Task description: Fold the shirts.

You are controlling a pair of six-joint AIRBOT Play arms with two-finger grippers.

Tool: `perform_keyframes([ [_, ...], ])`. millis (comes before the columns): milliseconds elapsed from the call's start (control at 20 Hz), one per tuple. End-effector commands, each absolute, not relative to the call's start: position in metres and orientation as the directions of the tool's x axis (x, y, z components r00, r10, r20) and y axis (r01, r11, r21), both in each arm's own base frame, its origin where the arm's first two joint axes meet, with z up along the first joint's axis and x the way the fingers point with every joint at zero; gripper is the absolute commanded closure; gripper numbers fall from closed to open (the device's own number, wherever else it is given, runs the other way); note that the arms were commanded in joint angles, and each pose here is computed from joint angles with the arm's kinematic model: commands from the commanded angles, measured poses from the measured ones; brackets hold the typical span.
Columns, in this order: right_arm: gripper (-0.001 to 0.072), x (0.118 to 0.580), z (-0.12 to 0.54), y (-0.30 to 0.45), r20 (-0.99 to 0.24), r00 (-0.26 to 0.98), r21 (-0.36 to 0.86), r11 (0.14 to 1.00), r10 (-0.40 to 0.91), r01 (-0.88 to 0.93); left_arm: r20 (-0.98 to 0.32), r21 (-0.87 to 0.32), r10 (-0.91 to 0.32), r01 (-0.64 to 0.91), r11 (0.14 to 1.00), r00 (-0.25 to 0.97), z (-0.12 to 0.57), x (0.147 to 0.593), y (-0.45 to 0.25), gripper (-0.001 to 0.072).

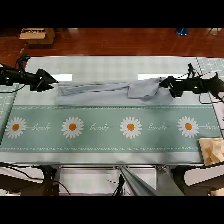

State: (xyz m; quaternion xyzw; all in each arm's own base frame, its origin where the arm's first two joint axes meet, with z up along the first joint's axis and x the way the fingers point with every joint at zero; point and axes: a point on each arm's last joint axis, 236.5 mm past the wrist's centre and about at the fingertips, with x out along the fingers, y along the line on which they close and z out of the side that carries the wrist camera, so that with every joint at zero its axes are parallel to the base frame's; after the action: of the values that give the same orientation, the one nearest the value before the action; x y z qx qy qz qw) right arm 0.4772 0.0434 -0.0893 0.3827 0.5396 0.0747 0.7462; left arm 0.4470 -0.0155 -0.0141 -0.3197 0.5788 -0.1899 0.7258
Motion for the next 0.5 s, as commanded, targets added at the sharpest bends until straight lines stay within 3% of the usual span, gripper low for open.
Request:
perform_keyframes([
  [0, 0.0338, 0.490, -0.088, 0.093, -0.692, 0.426, 0.704, 0.676, 0.583, 0.219, -0.719, -0.684, -0.651, -0.075, 0.726, 0.243, -0.014, 0.447, -0.026, 0.0157],
  [50, 0.0583, 0.493, -0.081, 0.100, -0.672, 0.436, 0.718, 0.669, 0.598, 0.189, -0.718, -0.684, -0.653, -0.072, 0.726, 0.240, -0.014, 0.446, -0.027, 0.0260],
  [100, 0.0696, 0.495, -0.071, 0.105, -0.654, 0.441, 0.732, 0.661, 0.614, 0.165, -0.716, -0.688, -0.658, -0.071, 0.723, 0.234, -0.013, 0.445, -0.029, 0.0447],
  [150, 0.0697, 0.494, -0.058, 0.107, -0.644, 0.448, 0.734, 0.665, 0.620, 0.134, -0.703, -0.702, -0.675, -0.068, 0.709, 0.224, -0.010, 0.443, -0.034, 0.0636],
  [200, 0.0697, 0.492, -0.044, 0.106, -0.639, 0.455, 0.730, 0.675, 0.620, 0.105, -0.682, -0.722, -0.696, -0.061, 0.689, 0.224, -0.005, 0.443, -0.040, 0.0684],
  [450, 0.0698, 0.461, 0.040, 0.125, -0.596, 0.440, 0.724, 0.687, 0.671, -0.066, -0.532, -0.835, -0.820, 0.031, 0.550, 0.212, 0.031, 0.451, -0.108, 0.0686],
])
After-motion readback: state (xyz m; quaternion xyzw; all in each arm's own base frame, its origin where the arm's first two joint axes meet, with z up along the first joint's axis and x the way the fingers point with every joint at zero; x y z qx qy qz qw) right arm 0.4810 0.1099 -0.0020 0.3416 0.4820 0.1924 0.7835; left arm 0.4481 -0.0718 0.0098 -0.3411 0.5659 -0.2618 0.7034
